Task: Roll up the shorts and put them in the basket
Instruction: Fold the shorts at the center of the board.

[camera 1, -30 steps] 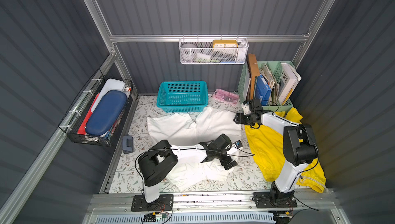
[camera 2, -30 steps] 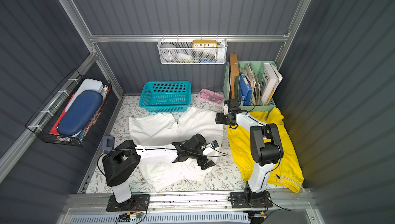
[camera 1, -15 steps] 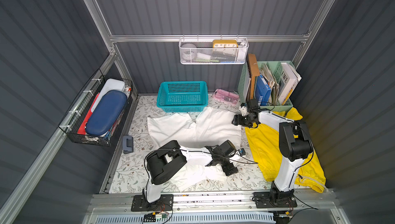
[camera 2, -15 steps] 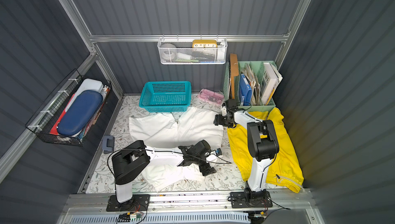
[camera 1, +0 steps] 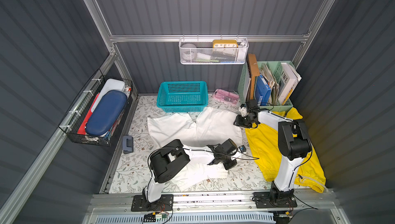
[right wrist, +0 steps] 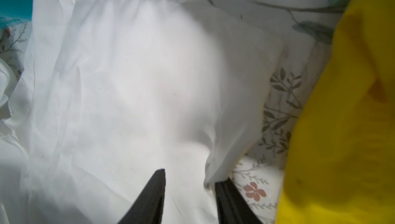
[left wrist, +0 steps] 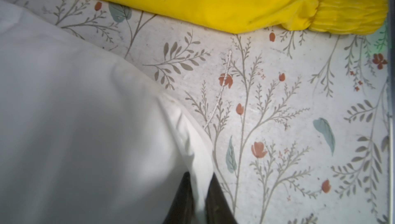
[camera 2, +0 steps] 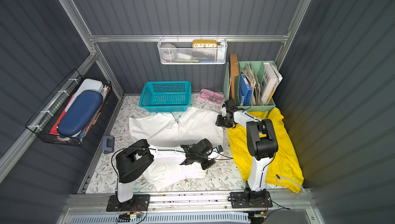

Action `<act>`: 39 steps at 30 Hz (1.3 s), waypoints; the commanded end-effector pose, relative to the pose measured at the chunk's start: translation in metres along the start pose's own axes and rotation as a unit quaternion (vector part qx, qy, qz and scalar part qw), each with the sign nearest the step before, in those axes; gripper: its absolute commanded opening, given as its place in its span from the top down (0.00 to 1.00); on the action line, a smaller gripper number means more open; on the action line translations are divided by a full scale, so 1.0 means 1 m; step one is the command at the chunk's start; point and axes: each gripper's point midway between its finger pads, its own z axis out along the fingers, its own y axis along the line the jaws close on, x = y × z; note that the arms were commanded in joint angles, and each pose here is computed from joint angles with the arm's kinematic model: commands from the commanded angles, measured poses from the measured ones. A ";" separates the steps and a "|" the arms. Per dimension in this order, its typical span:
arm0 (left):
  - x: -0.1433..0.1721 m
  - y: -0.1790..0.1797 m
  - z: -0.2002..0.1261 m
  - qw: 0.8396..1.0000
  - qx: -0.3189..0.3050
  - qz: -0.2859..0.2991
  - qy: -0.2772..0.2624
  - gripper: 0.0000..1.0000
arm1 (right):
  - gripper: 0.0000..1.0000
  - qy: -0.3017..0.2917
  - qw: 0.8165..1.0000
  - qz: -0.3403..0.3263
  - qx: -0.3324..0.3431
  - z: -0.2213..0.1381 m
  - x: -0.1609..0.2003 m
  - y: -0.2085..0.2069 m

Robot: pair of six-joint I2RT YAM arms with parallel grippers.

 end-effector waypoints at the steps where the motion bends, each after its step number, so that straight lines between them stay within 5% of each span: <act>1: 0.041 -0.012 0.007 0.997 0.028 -0.018 0.064 1.00 | 0.72 -0.008 1.000 0.005 -0.003 -0.001 -0.005 0.003; 7: 0.024 -0.014 -0.003 0.998 0.033 -0.010 0.044 1.00 | 1.00 -0.037 0.999 0.011 0.010 -0.011 -0.012 -0.002; 24: -0.118 -0.026 -0.047 0.985 0.066 0.082 -0.134 1.00 | 1.00 -0.204 0.974 0.053 0.088 -0.132 -0.022 -0.060; 30: -0.144 -0.033 -0.081 0.976 0.066 0.084 -0.187 1.00 | 1.00 -0.217 0.976 0.023 0.002 -0.150 -0.032 -0.016; 39: -0.119 -0.023 -0.129 0.979 0.005 0.014 -0.204 1.00 | 1.00 -0.217 0.956 -0.171 -0.103 -0.156 -0.033 0.118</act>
